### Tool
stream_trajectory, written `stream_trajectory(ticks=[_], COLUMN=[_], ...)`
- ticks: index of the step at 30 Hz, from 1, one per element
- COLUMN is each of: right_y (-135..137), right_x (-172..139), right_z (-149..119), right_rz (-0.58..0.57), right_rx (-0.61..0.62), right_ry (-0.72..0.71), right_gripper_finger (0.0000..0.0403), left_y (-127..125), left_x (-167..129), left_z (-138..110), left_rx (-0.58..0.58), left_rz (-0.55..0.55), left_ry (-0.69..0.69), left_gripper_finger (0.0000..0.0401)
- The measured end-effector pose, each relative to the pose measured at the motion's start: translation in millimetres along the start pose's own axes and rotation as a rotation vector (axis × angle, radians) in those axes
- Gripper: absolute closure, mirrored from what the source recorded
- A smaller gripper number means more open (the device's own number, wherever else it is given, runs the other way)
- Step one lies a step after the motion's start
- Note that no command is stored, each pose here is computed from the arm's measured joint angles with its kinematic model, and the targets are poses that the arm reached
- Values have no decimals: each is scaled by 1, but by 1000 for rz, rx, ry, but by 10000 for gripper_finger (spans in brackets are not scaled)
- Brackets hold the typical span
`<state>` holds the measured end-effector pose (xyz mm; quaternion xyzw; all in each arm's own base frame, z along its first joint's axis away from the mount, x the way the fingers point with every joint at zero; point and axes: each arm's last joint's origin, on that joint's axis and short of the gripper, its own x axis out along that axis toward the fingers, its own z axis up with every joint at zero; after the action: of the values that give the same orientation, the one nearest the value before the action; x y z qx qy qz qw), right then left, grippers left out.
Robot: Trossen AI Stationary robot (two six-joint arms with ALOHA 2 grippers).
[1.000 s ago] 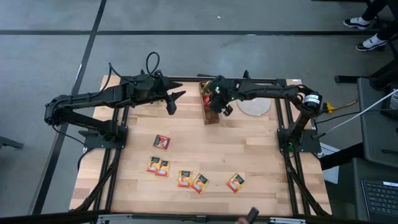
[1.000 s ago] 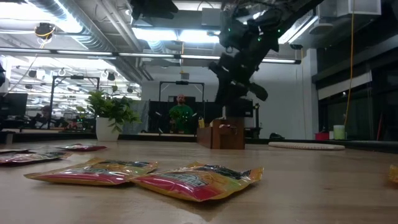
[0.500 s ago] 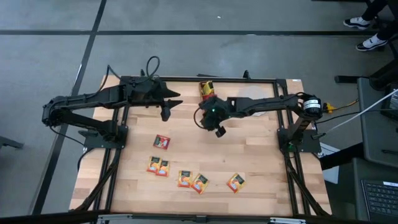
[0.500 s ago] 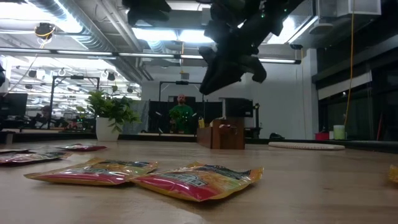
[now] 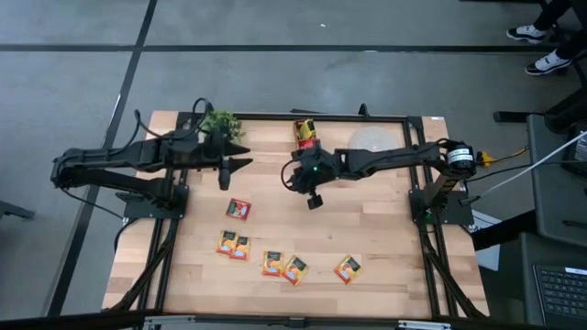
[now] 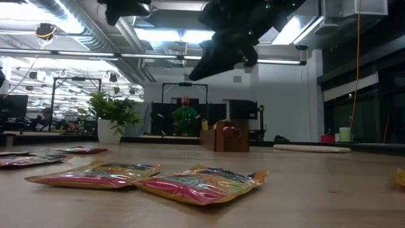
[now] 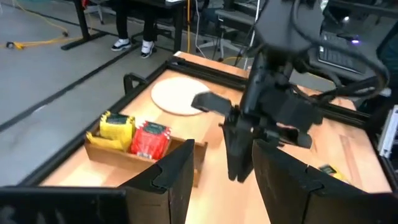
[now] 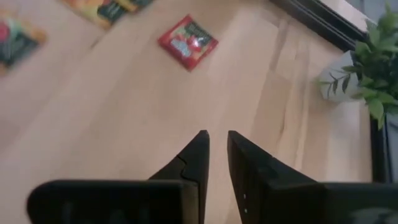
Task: Pick & Place Tea
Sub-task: Put the red tea bag into the middle section of the wooden organizer
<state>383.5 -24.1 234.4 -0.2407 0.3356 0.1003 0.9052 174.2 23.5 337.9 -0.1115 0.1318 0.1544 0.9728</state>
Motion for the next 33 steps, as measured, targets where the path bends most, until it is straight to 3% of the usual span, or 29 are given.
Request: stream_trajectory(ticks=[12, 19, 27, 33], right_y=[-6, -6, -4, -4], right_x=[-3, 0, 0, 0], right_z=[21, 40, 42, 42], right_rz=[-54, -38, -31, -33], right_rx=[437, 479, 539, 607], right_ry=[-128, -173, -188, -187], right_gripper_finger=[342, 342, 342, 342], left_y=[6, 7, 4, 3], left_x=[-18, -25, -22, -14], left_z=[-45, -69, -107, -140], left_rx=[-42, -45, -124, -166], left_rz=[-13, -81, -141, -91], left_ry=[13, 59, 285, 400], left_gripper_finger=[244, 244, 244, 244])
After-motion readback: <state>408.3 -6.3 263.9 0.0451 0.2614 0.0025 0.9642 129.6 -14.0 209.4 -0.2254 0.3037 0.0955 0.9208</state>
